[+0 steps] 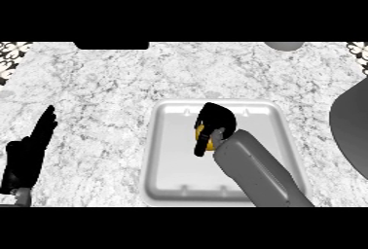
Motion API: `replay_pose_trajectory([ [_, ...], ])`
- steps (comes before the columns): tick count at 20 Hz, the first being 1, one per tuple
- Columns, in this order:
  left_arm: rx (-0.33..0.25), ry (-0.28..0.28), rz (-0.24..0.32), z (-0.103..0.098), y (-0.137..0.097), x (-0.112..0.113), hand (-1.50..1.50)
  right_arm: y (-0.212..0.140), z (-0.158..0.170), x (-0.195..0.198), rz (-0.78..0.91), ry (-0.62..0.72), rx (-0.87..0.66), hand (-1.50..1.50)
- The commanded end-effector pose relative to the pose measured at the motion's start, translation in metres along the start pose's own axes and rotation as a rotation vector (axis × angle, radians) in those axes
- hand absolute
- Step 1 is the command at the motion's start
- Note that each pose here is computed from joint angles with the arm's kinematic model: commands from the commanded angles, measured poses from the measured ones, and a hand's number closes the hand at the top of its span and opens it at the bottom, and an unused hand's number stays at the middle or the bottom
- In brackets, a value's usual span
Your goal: Pick the lemon from the tray and place it in the pot
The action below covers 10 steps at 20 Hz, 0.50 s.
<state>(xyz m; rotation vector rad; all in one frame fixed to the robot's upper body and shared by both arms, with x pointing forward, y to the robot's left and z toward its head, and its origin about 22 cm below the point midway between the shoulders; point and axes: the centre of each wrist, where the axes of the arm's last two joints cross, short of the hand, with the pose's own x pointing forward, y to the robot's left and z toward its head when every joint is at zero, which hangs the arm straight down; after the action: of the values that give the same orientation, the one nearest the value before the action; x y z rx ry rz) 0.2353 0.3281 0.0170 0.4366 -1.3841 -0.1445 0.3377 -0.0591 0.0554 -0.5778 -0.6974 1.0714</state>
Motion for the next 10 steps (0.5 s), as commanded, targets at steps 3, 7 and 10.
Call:
replay_pose_trajectory([
  [3,0.030,0.011,-0.008,0.011,0.007,-0.013,0.00,-0.003,0.024,-0.083,0.105,-0.099,-0.055,1.50],
  [7,0.027,0.026,-0.001,0.017,0.015,-0.009,0.00,-0.012,0.047,-0.153,0.143,-0.197,-0.125,1.50],
  [10,0.032,0.017,0.006,0.012,0.013,-0.004,0.00,-0.023,0.067,-0.182,0.167,-0.169,-0.227,1.50],
])
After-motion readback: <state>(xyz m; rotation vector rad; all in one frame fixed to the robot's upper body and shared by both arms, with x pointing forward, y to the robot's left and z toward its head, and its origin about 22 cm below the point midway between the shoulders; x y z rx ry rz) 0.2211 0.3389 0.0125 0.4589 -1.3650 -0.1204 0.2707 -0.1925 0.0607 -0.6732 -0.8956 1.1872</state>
